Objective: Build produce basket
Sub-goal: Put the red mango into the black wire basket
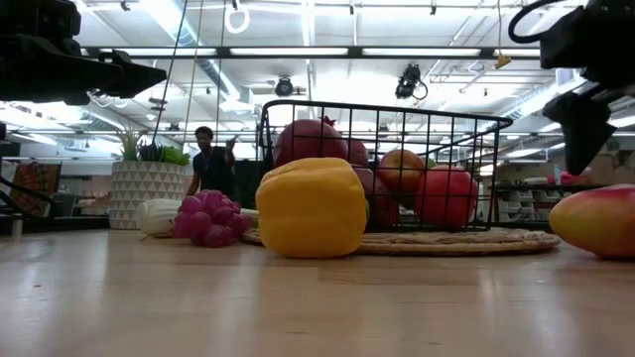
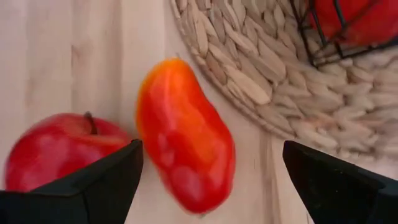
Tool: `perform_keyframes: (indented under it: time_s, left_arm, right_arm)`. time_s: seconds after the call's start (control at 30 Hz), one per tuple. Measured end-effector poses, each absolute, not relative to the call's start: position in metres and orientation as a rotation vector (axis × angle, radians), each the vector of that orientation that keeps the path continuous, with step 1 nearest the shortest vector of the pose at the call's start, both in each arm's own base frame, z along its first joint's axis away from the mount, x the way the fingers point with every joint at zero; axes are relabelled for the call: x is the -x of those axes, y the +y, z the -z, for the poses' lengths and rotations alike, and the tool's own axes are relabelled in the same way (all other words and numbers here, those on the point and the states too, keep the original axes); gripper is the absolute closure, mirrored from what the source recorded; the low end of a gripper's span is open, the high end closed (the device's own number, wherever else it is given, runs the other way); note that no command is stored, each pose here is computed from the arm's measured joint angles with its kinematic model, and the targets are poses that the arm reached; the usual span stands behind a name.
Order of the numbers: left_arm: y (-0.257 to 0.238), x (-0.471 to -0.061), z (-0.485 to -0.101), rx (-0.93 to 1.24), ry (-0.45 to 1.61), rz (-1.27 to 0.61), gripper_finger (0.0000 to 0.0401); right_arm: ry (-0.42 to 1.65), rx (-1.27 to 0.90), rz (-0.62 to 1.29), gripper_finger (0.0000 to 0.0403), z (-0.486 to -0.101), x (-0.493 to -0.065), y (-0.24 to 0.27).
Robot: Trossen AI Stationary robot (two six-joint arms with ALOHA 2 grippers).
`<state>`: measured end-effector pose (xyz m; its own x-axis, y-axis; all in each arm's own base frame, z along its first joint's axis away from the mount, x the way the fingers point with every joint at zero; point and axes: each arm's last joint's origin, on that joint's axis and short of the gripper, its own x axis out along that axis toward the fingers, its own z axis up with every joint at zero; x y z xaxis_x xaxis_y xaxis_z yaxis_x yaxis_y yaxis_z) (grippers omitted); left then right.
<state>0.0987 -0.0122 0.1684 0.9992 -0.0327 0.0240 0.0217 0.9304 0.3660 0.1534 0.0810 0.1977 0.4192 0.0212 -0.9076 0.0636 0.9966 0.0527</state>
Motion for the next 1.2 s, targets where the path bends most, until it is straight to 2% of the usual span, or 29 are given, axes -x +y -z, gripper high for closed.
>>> perform_keyframes:
  time_s: [0.43, 1.2]
  left_arm:
    - [-0.012, -0.099, -0.168, -0.374, -0.03, 0.028, 0.0001]
    - [-0.012, -0.099, -0.168, -0.374, -0.03, 0.028, 0.0001]
  right_arm:
    - [1.157, -0.09, -0.043, 0.0014, -0.183, -0.163, 0.089]
    - [1.242, -0.12, -0.029, 0.0015, -0.148, -0.151, 0.083]
